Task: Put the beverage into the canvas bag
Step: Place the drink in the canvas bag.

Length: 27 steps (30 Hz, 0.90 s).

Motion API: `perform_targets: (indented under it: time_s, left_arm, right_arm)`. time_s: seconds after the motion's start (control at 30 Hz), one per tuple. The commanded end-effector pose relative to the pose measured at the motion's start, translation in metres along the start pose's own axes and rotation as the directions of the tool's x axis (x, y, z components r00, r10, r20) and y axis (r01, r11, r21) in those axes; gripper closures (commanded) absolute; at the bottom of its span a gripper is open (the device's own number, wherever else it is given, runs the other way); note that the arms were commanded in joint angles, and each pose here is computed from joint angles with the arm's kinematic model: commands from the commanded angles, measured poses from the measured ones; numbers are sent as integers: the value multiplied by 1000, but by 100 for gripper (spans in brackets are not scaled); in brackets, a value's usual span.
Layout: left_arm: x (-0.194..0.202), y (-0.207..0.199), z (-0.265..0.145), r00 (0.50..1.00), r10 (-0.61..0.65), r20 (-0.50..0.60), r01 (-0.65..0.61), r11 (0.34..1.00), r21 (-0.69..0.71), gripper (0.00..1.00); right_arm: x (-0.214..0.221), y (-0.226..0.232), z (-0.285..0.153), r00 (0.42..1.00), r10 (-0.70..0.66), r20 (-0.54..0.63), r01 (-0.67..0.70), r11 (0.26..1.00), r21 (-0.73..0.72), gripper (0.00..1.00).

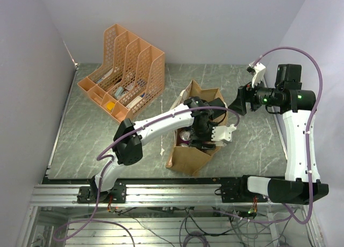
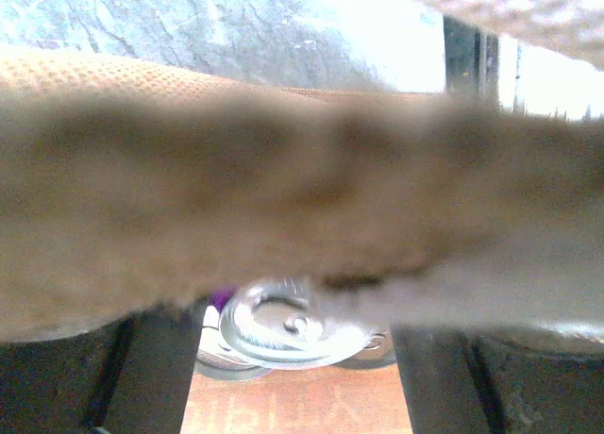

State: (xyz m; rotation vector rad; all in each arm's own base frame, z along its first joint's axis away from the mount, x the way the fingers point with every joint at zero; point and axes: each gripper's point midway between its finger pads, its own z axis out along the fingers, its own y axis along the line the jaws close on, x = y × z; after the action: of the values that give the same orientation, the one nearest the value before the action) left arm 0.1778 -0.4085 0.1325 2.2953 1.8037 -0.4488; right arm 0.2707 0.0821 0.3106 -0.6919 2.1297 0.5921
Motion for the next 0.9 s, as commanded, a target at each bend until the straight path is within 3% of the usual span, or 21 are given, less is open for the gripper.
perform_targets:
  time_s: [0.0, 0.23, 0.57, 0.87]
  left_arm:
    - [-18, -5, -19, 997, -18, 79, 19, 1000, -16, 15]
    - [-29, -2, -36, 990, 5, 139, 3, 998, -61, 2]
    - [-39, 0, -57, 983, 37, 182, -18, 995, -102, 2]
    - [-53, 15, -89, 968, 81, 238, -25, 973, -231, 4]
  right_arm:
    - [-1, -1, -3, 1000, -10, 9, 10, 1000, 12, 24]
    - [-2, -1, -5, 1000, -12, 14, 11, 1000, 17, 24]
    - [-3, -1, -5, 1000, -13, 16, 13, 1000, 15, 24]
    - [-9, -2, -3, 1000, -10, 23, 9, 1000, 7, 24]
